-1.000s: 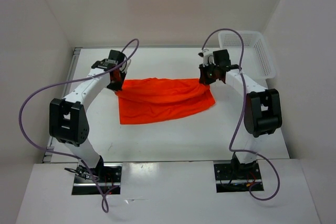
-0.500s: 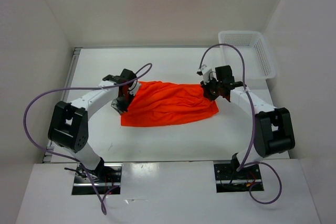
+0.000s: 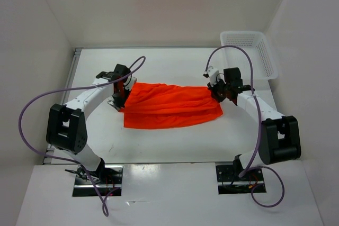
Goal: Fold and stack the shorts
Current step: Fold the shorts
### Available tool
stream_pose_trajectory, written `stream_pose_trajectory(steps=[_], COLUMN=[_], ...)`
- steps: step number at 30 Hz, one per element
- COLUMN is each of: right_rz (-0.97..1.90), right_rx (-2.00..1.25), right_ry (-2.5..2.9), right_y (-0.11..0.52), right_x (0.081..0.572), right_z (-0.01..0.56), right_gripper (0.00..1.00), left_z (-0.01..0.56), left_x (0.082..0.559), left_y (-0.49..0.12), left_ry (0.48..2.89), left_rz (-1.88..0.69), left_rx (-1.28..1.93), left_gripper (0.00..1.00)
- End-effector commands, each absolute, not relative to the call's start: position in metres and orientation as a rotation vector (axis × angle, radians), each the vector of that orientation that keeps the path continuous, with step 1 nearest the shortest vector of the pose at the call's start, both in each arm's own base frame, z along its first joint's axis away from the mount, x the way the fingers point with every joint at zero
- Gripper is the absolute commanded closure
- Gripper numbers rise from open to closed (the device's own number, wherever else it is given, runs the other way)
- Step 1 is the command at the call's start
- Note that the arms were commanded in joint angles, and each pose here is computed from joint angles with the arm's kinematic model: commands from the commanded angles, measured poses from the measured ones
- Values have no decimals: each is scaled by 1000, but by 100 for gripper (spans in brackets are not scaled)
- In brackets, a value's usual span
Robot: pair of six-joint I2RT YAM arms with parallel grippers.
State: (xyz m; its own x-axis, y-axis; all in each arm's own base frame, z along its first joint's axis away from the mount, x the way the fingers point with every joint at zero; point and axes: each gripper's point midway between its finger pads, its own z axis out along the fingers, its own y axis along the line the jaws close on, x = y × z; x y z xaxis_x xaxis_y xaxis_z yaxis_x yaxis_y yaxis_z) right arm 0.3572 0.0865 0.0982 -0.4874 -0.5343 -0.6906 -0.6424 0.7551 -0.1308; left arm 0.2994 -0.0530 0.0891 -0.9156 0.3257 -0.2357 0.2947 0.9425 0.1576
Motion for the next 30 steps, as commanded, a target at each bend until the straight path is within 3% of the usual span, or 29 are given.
stream_pose_trajectory(steps=[1,3,4,5,6,8,13,15,16,19,24,30], right_rz=[117,124,127,134,139,139,70,94,118,172,181,96], right_rx=[-955,-991,-1028,-1075,-1087,-1087,-1062,-1115,-1126,-1237,-1400,-1506], right_ry=[2158,2161,2158,2173,2167,2166,1923,1825,1819,1824,1828,1897], right_y=[78,78,81,82,86,85,95,122,131,165,193,180], right_x=[352,345,339,330,327,326,338,332,328,314,301,305], right_z=[101,96,94,87,89,94,171,188,188,172,130,88], right_gripper=[100,97,60,43,34,29,28,37,48,57,55,51], left_z=[94,88,84,81,79,79,79,78,75,83,94,79], left_x=[283,271,265,260,255,254,254,260,263,282,313,336], left_y=[-58,-62,-69,-74,-72,-77,-77,-74,-75,-68,-69,-75], left_ry=[2865,2895,2899,2908,2925,2924,2924,2917,2917,2877,2819,2815], left_rz=[103,73,70,53,57,37,37,53,53,75,41,14], left_rx=[481,508,557,582,587,604,604,585,585,524,460,448], left_gripper=[100,99,88,77,70,65,63,63,63,63,63,63])
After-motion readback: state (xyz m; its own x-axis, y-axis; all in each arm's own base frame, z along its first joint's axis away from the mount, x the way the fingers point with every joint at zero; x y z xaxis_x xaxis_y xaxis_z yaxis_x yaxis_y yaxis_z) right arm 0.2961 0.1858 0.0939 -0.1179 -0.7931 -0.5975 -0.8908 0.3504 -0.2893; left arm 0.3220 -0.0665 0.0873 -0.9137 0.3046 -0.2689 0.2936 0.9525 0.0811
